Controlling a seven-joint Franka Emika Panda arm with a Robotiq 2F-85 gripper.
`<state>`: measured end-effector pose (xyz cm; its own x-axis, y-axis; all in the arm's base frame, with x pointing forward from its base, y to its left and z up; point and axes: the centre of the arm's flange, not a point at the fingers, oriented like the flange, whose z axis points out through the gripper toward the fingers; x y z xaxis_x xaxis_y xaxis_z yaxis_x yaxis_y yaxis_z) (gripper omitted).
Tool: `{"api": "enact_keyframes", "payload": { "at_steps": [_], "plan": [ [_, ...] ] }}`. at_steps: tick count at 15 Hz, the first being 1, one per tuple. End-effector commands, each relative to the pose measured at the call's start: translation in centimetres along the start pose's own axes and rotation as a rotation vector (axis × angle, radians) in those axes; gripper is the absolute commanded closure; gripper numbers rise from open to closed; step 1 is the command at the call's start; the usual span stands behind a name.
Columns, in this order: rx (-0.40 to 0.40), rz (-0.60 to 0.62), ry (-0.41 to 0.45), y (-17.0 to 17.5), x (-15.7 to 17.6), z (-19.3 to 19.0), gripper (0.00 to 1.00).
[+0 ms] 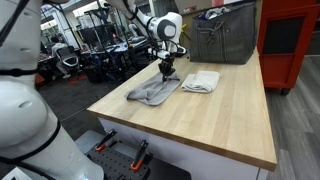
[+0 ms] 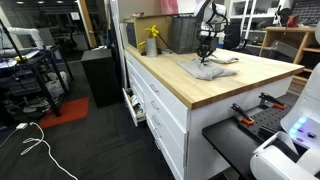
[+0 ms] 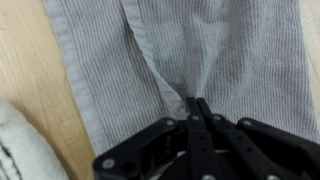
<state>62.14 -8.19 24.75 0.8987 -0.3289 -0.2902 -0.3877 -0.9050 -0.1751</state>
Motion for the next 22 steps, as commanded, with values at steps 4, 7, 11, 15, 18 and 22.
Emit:
{"api": "enact_keyframes", "payload": {
  "at_steps": [4, 7, 11, 15, 18, 22],
  "plan": [
    [-0.006, 0.015, 0.001, 0.4, -0.5, -1.0, 0.65],
    [-0.012, 0.029, 0.003, 1.3, -0.5, -1.2, 0.42],
    [-0.013, 0.045, 0.009, 2.3, -0.3, -1.3, 0.14],
    [-0.008, 0.049, 0.011, 2.6, 0.1, -1.4, 0.00],
    [-0.003, 0.053, 0.017, 2.9, 0.3, -1.5, 0.00],
    [0.004, 0.086, 0.024, 3.7, 0.5, -1.6, 0.26]
  ]
}}
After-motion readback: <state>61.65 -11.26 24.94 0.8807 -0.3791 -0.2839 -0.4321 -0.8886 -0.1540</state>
